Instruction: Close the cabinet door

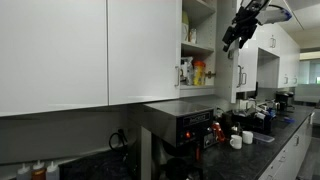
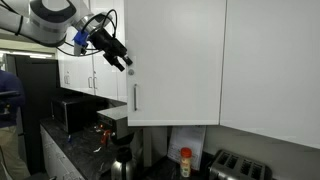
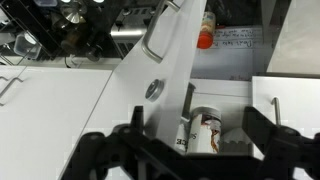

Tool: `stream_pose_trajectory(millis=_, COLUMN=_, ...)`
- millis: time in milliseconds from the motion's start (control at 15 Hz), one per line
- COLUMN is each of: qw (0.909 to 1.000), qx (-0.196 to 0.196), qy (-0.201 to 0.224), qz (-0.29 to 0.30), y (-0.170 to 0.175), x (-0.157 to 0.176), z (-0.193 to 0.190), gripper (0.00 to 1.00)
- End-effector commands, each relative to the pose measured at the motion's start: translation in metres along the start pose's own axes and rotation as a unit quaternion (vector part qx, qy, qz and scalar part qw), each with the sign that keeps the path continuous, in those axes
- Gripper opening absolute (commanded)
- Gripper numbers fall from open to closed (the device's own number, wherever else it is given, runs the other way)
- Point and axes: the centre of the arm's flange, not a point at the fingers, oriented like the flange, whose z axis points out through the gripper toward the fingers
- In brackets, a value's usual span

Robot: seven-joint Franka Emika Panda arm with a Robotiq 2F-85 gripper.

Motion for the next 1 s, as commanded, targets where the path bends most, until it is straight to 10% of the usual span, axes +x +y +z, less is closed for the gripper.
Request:
stream_pose_trajectory(millis=0, qw=0.9997, qx=0.001, qy=0.012, qz=-0.022, y=0.0, x=0.016, z=0.016, gripper=1.0)
stream_pose_trajectory(millis=933, qw=0.9947, qx=0.049, qy=0.042, qz=-0.08, y=-0.032, x=0.053, z=0.053, gripper=1.0)
